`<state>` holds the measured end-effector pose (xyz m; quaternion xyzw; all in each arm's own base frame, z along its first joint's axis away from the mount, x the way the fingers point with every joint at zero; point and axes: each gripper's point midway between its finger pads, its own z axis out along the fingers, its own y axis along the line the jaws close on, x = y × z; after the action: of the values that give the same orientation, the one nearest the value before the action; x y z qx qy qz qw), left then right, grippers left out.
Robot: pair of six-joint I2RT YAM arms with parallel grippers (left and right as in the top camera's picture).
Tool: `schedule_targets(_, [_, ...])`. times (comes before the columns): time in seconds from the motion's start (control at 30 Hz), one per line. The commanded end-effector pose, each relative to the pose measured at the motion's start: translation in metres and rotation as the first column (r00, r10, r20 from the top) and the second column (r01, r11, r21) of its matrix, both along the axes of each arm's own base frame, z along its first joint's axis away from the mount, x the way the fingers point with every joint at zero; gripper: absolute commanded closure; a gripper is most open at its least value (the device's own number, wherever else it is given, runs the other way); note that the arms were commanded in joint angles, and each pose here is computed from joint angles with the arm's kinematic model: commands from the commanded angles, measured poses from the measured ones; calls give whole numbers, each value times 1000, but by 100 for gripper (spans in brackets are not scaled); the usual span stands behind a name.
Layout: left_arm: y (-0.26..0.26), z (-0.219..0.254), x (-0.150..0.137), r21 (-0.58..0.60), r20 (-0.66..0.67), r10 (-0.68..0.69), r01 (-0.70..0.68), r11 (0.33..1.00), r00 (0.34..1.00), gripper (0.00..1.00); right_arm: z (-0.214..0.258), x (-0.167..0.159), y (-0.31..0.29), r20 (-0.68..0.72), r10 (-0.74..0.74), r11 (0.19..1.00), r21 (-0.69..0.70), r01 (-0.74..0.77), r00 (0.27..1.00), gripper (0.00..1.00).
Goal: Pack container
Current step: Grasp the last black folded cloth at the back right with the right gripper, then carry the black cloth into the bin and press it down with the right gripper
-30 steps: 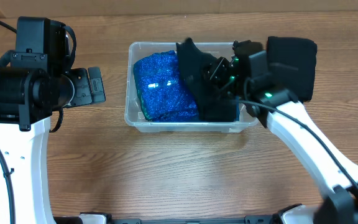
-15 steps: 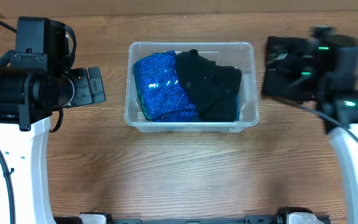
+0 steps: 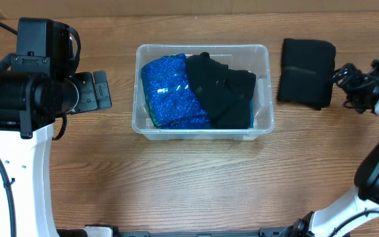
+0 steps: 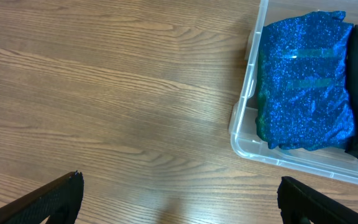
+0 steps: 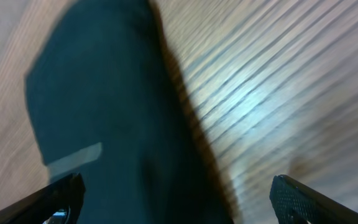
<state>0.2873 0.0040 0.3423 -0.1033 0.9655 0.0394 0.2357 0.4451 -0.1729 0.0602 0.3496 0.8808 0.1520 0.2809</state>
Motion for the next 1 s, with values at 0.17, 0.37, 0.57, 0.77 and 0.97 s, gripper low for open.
schedule_targets(0.17, [4,0,1,17,-1,1,-1,1000,1000,0,-65,25,59,-20,154,983,103,-151,988,28])
schedule_targets(0.37, [4,0,1,17,-1,1,-1,1000,1000,0,-44,7,71,-86,145,976,177,-128,986,96])
schedule_targets(0.57, [4,0,1,17,-1,1,-1,1000,1000,0,107,-20,108,86,204,971,108,-213,975,96])
schedule_targets(0.77, [4,0,1,17,-1,1,-1,1000,1000,0,288,-113,193,446,359,929,-91,-358,820,96])
schedule_targets(0.97, [4,0,1,17,-1,1,-1,1000,1000,0,352,-168,262,618,415,874,-65,-482,668,96])
